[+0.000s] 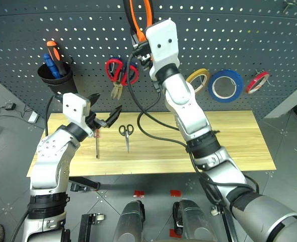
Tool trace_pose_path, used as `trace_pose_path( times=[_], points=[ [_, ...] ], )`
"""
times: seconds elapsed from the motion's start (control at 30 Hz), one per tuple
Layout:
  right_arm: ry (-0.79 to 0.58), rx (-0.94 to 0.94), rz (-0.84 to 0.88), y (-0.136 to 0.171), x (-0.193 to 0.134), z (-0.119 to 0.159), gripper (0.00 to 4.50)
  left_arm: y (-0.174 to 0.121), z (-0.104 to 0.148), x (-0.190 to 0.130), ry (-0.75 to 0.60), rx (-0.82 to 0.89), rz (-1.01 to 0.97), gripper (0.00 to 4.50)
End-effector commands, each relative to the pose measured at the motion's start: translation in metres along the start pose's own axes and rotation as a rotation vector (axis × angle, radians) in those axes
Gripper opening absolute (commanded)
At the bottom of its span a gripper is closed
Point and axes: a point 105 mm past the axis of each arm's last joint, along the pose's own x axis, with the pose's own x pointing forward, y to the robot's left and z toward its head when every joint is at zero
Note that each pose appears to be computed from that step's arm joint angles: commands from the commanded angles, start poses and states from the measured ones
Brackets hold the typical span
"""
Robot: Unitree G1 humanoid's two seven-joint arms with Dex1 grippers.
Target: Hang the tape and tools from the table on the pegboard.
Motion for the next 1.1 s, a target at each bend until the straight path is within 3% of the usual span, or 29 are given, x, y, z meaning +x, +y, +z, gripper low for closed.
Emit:
trace_pose_path(
  times=[0.03,0.4,0.57,0.87,1.1],
  points=[
    [-0.101,-0.051,-0.026,-0.011,0.014,0.015,2.59,-0.005,0.021,0.014,-0.049,0.043,0.002,4.50],
    [-0.039,-0.199,-0.078,-0.050,0.007,-0.023,2.59,-0.032,0.013,0.031,-0.015,0.000,-0.121,4.50],
    [0.038,-0.146,-0.154,-0.068,0.001,-0.041,2.59,-0.035,0.016,0.035,-0.026,-0.009,-0.134,4.50],
    [-0.090,-0.107,-0.124,-0.048,0.013,-0.004,2.59,-0.026,0.011,0.029,-0.007,-0.009,-0.101,4.50],
    [0.044,-0.110,-0.101,-0.045,0.003,-0.042,2.59,-0.026,0.007,0.035,-0.013,-0.004,-0.071,4.50]
  ],
)
